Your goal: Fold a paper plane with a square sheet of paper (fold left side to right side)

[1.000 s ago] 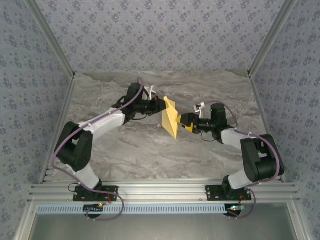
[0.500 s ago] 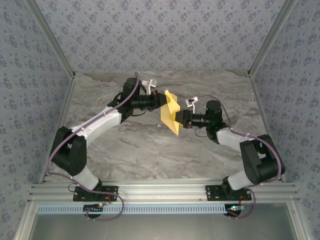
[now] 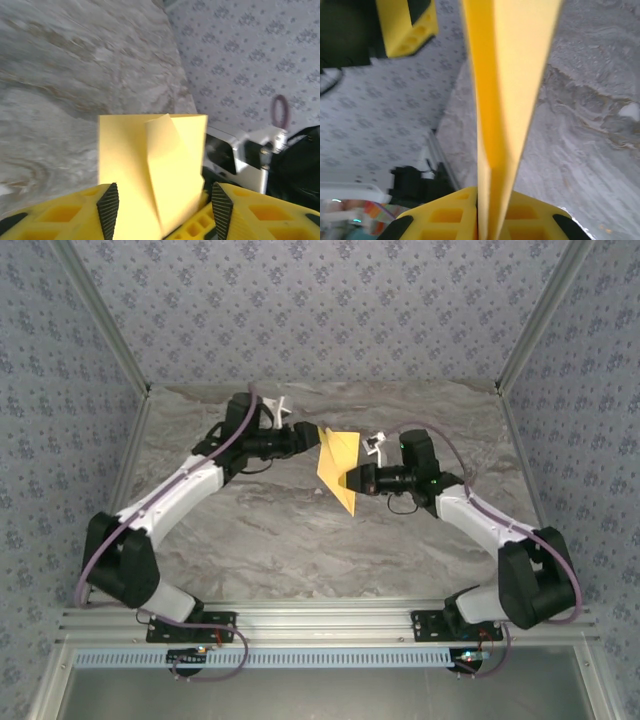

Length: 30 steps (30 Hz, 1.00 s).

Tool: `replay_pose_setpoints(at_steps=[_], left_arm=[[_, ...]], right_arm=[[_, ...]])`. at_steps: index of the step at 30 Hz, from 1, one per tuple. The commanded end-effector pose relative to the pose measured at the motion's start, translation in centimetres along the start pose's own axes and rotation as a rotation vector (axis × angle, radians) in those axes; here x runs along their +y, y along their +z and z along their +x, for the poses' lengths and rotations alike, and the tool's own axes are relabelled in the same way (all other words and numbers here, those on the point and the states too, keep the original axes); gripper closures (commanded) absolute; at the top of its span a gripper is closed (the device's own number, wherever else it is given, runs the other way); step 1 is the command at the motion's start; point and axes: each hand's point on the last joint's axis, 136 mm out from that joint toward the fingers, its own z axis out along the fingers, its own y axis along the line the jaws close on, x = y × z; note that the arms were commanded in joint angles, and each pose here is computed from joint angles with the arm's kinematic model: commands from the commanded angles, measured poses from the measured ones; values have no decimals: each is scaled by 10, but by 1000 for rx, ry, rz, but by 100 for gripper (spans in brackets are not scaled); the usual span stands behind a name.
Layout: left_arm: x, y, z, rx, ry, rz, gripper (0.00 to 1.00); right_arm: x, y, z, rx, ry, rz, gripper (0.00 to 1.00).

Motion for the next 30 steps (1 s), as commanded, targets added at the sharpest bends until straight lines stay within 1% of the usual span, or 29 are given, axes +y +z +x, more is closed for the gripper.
replay_pose_setpoints(at_steps=[1, 3, 5, 7, 10, 12, 13, 14, 17, 20, 22, 25, 27, 28, 30], left_arm=[[16, -39, 5, -44, 125, -177, 42], [23, -56, 6, -72, 160, -253, 41], [30, -74, 8, -105, 180, -326, 39], [36, -90, 9, -147, 188, -380, 37], [42, -107, 11, -204, 184, -422, 34], [43, -115, 13, -231, 179, -434, 32], [44, -118, 14, -238, 179, -439, 32], [45, -121, 15, -242, 180, -444, 31], [49, -128, 19, -243, 181, -470, 31], [55, -130, 23, -229, 175, -496, 30], [58, -132, 25, -222, 161, -513, 30], [66, -134, 30, -216, 118, -542, 30], [68, -134, 32, -210, 95, -545, 30], [69, -133, 33, -206, 86, -544, 30], [71, -131, 36, -197, 70, -544, 30]], right_arm=[[-28, -13, 32, 152, -121, 333, 86], [-33, -14, 34, 191, -194, 479, 86], [-44, -21, 32, 222, -245, 692, 86], [-59, -35, 29, 265, -260, 931, 85], [-74, -42, 28, 369, -336, 1210, 85], [-79, -40, 28, 412, -393, 1338, 85], [-81, -37, 28, 433, -417, 1377, 86], [-82, -31, 28, 444, -447, 1423, 89], [-87, -16, 28, 487, -518, 1492, 90], [-100, 0, 35, 558, -550, 1521, 89], [-109, 10, 43, 609, -563, 1530, 89], [-120, 29, 60, 680, -561, 1493, 87], [-123, 42, 73, 716, -538, 1430, 83], [-123, 48, 79, 728, -525, 1400, 79], [-119, 60, 90, 742, -496, 1315, 66]])
